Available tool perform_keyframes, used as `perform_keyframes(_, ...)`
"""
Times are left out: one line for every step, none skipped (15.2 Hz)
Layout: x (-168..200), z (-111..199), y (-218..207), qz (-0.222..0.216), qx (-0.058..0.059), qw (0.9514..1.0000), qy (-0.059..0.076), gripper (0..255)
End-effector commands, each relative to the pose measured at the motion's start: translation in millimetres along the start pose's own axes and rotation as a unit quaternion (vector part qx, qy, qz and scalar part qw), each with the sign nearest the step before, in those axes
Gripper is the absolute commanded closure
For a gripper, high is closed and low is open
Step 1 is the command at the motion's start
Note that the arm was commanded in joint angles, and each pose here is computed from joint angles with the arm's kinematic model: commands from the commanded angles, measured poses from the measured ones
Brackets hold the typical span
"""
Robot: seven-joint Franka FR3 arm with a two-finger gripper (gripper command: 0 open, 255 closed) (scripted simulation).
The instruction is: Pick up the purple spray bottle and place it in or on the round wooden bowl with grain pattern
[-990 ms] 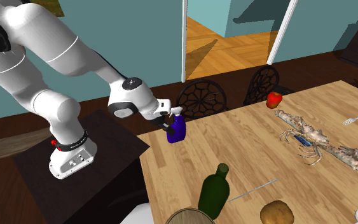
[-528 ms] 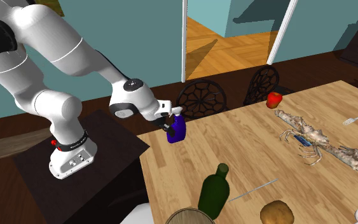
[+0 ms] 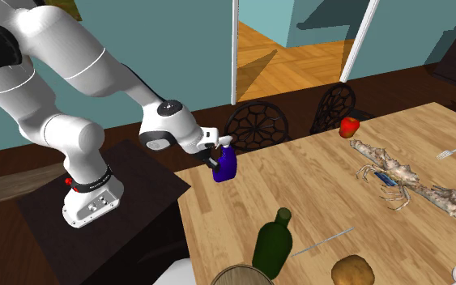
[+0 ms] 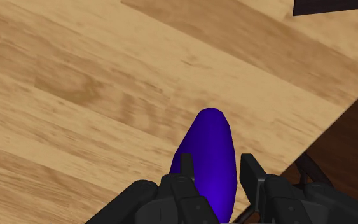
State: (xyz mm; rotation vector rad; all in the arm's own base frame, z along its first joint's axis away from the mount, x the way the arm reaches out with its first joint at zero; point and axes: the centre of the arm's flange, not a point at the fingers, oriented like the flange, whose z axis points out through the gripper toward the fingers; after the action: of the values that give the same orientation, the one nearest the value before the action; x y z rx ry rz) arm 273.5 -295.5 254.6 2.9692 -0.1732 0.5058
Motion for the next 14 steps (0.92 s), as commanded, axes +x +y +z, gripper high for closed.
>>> perform_keyframes(-0.1,0.1,0.0,0.0,0.0,1.0,0.0,255)
perform_keyframes(-0.1,0.1,0.0,0.0,0.0,1.0,0.0,255)
perform_keyframes(-0.1,0.1,0.0,0.0,0.0,1.0,0.0,255)
perform_keyframes(1.7,-4.9,0.5,0.0,0.0,1.0,0.0,255)
perform_keyframes(3.4,-9.8,1.1,0.0,0.0,1.0,0.0,255)
perform_keyframes(5.2,-14.7,1.6,0.0,0.0,1.0,0.0,255)
perform_keyframes(7.0,-19.7,2.2,0.0,0.0,1.0,0.0,255)
perform_keyframes(8.7,-24.6,2.7,0.0,0.0,1.0,0.0,255)
perform_keyframes(10.5,-29.6,3.2,0.0,0.0,1.0,0.0,255)
perform_keyframes(12.3,-34.5,3.8,0.0,0.0,1.0,0.0,255)
perform_keyframes(14.1,-39.5,4.3,0.0,0.0,1.0,0.0,255)
perform_keyframes(15.8,-44.4,4.9,0.0,0.0,1.0,0.0,255)
perform_keyframes(17.6,-49.4,5.4,0.0,0.0,1.0,0.0,255)
perform_keyframes(19.4,-54.3,6.0,0.0,0.0,1.0,0.0,255)
